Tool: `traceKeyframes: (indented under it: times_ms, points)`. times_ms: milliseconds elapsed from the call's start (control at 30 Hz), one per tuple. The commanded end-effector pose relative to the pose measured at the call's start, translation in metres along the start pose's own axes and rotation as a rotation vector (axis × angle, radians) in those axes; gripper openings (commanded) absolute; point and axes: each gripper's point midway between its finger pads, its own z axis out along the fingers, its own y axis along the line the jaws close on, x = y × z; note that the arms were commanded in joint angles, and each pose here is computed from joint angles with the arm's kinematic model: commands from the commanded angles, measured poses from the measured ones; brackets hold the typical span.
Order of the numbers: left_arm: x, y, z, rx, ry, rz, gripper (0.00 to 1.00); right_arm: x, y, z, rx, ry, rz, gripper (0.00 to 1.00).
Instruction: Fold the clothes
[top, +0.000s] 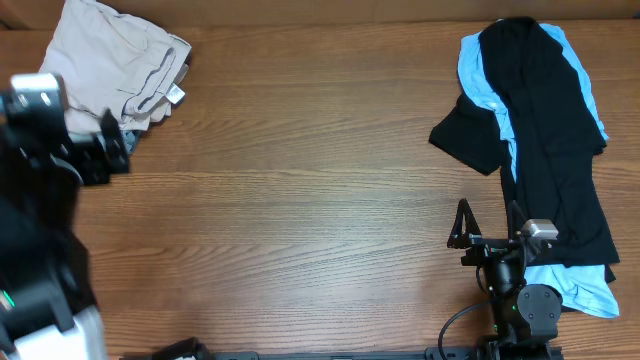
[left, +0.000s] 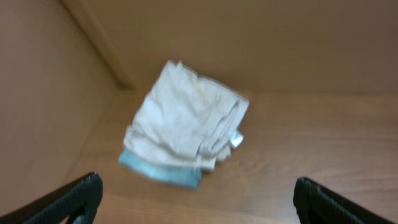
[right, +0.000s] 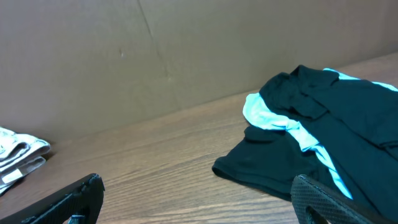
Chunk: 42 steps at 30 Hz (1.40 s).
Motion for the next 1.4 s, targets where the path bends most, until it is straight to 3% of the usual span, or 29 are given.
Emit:
traceKeyframes:
  times_ms: [0, 300, 567, 1000, 1367]
  points:
    - [0.029, -0.028, -0.013, 0.078, -0.087, 0.035, 1.00, 0.002, 0.001, 0.000, -0.007, -0.004, 0.004, 1.00]
    - [0.106, -0.075, -0.016, 0.191, -0.298, -0.012, 1.00, 0.002, 0.001, 0.000, -0.008, -0.004, 0.004, 1.00]
    - [0.159, -0.100, -0.006, 0.253, -0.373, -0.023, 1.00, 0.002, 0.001, 0.000, -0.007, -0.004, 0.004, 1.00]
    - [0.182, -0.114, -0.005, 0.271, -0.531, -0.012, 1.00, 0.002, 0.001, 0.000, -0.008, -0.004, 0.004, 1.00]
    - [0.195, -0.111, 0.003, 0.244, -0.465, -0.021, 1.00, 0.002, 0.001, 0.000, -0.008, -0.004, 0.004, 1.00]
